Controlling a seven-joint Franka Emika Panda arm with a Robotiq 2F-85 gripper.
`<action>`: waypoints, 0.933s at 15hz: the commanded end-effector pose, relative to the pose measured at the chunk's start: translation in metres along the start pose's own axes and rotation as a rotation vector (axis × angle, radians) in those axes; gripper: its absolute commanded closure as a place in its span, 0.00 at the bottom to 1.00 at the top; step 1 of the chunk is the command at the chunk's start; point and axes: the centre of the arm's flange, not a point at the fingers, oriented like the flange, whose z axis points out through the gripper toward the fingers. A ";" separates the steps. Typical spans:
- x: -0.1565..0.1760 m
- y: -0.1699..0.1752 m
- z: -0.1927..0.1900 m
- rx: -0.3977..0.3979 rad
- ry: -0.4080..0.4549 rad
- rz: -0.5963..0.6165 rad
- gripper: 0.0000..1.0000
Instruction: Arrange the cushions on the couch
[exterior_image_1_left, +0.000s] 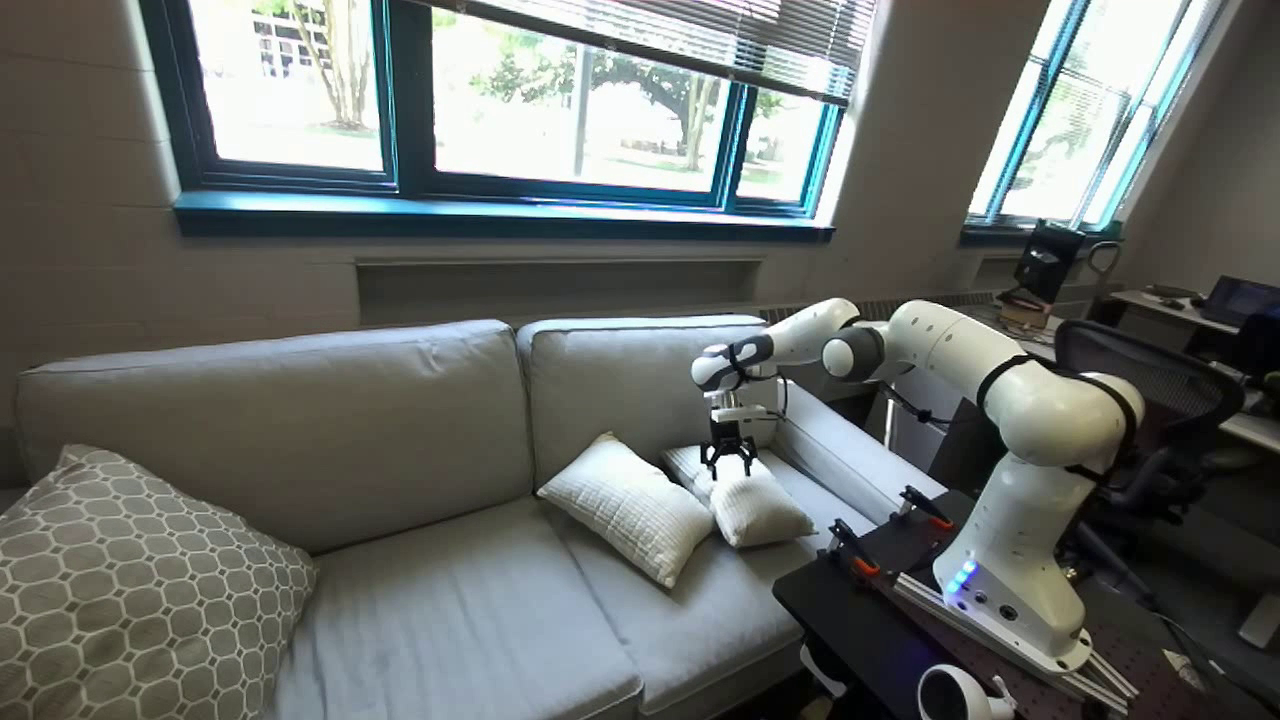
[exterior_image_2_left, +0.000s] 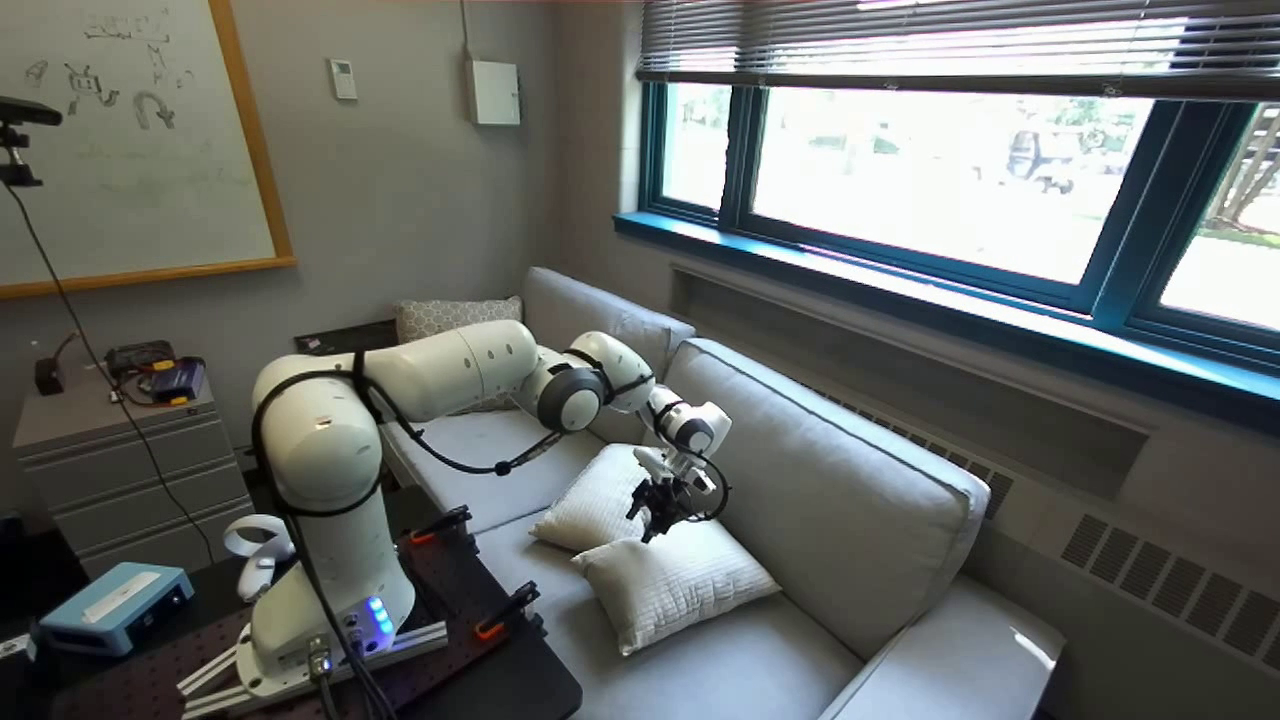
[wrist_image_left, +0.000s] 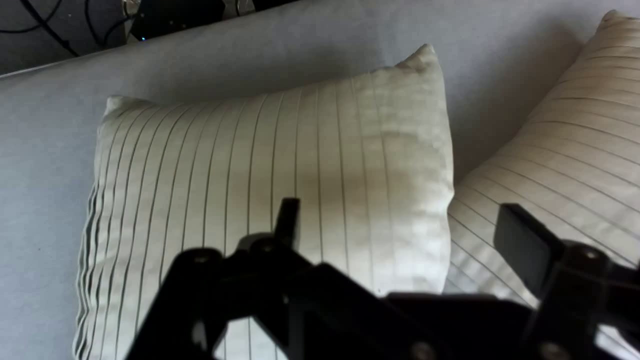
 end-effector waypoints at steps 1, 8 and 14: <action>0.076 -0.012 0.008 0.050 -0.085 0.058 0.00; 0.077 0.023 0.028 0.122 -0.166 0.222 0.00; 0.090 0.013 0.014 0.118 0.092 0.490 0.00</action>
